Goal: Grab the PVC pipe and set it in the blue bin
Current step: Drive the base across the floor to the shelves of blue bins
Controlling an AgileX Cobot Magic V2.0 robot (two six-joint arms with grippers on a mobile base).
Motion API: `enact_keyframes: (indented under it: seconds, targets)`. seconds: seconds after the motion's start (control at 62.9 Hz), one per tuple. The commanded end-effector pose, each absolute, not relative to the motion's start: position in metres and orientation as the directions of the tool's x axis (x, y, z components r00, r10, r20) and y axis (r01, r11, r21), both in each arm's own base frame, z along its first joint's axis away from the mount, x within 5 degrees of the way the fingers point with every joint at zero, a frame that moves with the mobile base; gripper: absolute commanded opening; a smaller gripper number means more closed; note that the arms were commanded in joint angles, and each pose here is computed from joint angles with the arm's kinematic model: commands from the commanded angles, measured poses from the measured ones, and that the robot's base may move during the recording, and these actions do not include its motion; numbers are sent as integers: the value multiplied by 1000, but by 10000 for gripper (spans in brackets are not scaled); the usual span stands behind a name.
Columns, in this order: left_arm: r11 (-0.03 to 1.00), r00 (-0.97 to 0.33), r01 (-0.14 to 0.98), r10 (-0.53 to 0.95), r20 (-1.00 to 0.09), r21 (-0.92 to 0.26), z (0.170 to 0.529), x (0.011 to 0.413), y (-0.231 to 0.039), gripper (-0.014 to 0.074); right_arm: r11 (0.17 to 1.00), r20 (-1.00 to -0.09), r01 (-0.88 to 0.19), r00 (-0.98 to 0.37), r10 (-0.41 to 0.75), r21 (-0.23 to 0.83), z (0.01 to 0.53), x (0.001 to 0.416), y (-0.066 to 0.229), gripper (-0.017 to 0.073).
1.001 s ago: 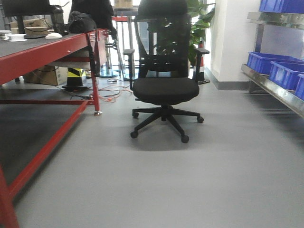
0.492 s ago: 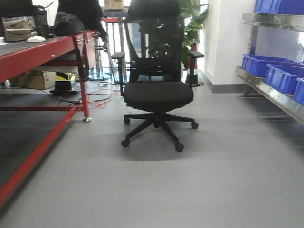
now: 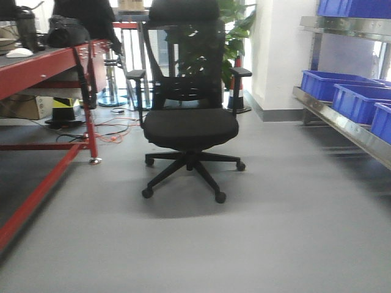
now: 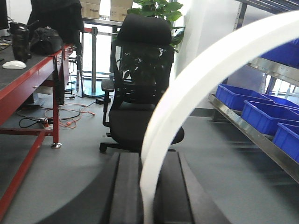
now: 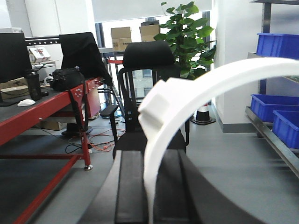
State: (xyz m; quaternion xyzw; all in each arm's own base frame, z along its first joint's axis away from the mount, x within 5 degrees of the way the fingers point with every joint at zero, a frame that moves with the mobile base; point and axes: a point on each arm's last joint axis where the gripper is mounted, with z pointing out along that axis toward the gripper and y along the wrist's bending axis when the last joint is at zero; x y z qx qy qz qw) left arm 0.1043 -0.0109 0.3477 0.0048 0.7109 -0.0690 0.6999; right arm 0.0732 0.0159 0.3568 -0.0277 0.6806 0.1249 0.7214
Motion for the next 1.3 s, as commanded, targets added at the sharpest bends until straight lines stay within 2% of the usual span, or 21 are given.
enact_keyframes:
  seconds: [0.0, 1.287]
  targets:
    - [990, 14, 101, -101, -995, -99, 352, 103, -10, -111, 968, -988, -219, 74, 137, 118, 359, 72, 15, -168]
    - [990, 14, 101, -101, -995, -99, 352, 103, -10, -111, 968, -988, -219, 74, 137, 118, 359, 72, 15, -168]
